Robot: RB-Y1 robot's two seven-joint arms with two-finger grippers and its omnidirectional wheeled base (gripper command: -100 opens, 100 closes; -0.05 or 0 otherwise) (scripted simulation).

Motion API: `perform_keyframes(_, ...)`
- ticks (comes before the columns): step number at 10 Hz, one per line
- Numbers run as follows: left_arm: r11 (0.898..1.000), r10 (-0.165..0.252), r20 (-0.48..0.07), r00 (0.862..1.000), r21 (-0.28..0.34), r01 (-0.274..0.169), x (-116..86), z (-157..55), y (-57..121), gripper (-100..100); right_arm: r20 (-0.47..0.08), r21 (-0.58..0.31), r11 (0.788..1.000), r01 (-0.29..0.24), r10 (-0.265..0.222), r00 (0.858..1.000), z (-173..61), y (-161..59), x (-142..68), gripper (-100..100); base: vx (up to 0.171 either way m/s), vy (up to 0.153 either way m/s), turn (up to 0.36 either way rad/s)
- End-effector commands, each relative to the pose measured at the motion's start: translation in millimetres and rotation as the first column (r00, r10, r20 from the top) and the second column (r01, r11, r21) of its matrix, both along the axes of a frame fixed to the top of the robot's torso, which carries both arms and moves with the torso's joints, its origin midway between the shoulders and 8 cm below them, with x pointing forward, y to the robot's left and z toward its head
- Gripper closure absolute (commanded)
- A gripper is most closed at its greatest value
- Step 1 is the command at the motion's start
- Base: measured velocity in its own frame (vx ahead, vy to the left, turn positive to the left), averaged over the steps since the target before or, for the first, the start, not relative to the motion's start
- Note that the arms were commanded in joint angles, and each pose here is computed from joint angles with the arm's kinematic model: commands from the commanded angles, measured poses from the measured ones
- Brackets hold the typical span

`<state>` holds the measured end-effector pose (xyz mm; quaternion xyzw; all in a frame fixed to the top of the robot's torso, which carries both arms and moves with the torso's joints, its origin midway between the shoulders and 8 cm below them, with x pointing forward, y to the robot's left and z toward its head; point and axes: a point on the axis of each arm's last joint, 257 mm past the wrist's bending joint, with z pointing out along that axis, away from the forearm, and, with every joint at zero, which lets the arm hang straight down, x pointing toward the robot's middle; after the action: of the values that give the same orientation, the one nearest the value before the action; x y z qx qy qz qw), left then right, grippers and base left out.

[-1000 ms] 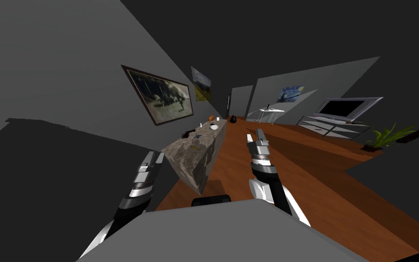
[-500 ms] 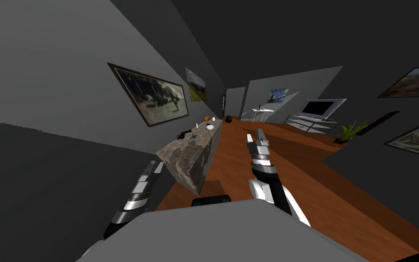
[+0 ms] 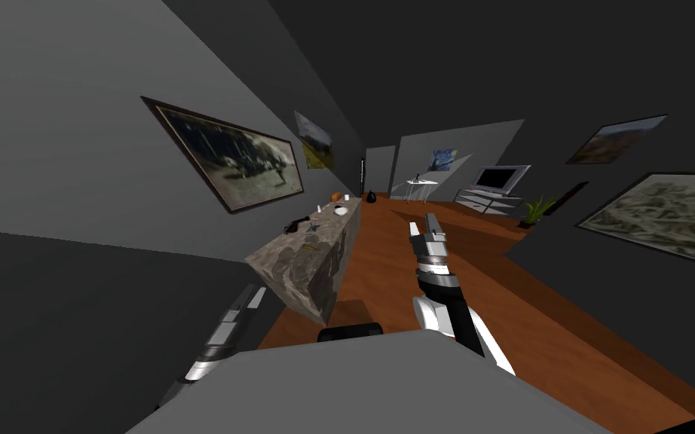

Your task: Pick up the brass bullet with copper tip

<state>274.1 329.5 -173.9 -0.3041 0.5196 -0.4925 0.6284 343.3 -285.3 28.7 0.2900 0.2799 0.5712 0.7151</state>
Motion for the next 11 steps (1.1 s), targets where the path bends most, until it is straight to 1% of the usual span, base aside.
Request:
perform_keyframes(1, 1.000, 0.001, -0.074, 0.997, 0.008, -0.001, -19.0, -26.4, 9.3, -100, 0.000, 0.000, 1.000, 0.000, 0.000, 1.000, 0.0, 0.0, 0.0, 0, -0.007, -0.023, -0.206)
perform_keyframes(3, 1.000, 0.009, -0.091, 0.996, 0.007, -0.009, -21.1, -34.3, 12.7, -100, 0.000, 0.000, 1.000, 0.000, 0.000, 1.000, 0.0, 0.0, 0.0, 0, 0.002, -0.012, -0.061)
perform_keyframes(4, 1.000, 0.011, -0.155, 0.988, 0.012, -0.009, -39.8, -53.7, 21.2, -100, 0.000, 0.000, 1.000, 0.000, 0.000, 1.000, 0.0, 0.0, 0.0, 0, 0.008, -0.028, -0.259)
perform_keyframes(5, 1.000, 0.018, -0.171, 0.985, 0.011, -0.017, -42.3, -60.6, 24.3, -100, 0.000, 0.000, 1.000, 0.000, 0.000, 1.000, 0.0, 0.1, 0.0, 0, 0.009, -0.017, -0.122)
perform_keyframes(6, 1.000, 0.018, -0.229, 0.973, 0.015, -0.015, -62.2, -76.2, 31.7, -100, 0.000, 0.000, 1.000, 0.000, 0.000, 1.000, 0.0, 0.0, 0.0, 0, 0.016, -0.024, -0.217)
perform_keyframes(7, 1.000, 0.029, -0.251, 0.968, 0.014, -0.026, -66.7, -85.6, 36.2, -100, 0.000, 0.000, 1.000, 0.000, 0.000, 1.000, 0.0, 0.0, 0.0, 0, 0.015, -0.019, -0.120)
perform_keyframes(8, 0.999, 0.036, -0.319, 0.947, 0.014, -0.033, -90.7, -105.2, 46.2, -100, 0.000, 0.000, 1.000, 0.000, 0.000, 1.000, 0.0, 0.0, 0.0, 0, 0.036, -0.036, -0.224)
perform_keyframes(9, 0.999, 0.037, -0.371, 0.928, 0.013, -0.034, -110.7, -118.8, 53.9, -100, 0.000, 0.000, 1.000, 0.000, 0.000, 1.000, 0.0, 0.0, 0.0, 0, 0.060, -0.060, -0.378)
perform_keyframes(10, 0.999, 0.053, -0.408, 0.912, 0.014, -0.052, -124.2, -130.2, 59.5, -100, 0.000, 0.000, 1.000, 0.000, 0.000, 1.000, 0.0, 0.0, 0.0, 0, 0.049, -0.034, -0.131)
perform_keyframes(11, 0.998, 0.062, -0.471, 0.880, 0.011, -0.065, -150.5, -147.3, 69.8, -100, 0.000, 0.000, 1.000, 0.000, 0.000, 1.000, 0.0, 0.0, 0.0, 0, 0.058, -0.033, -0.229)
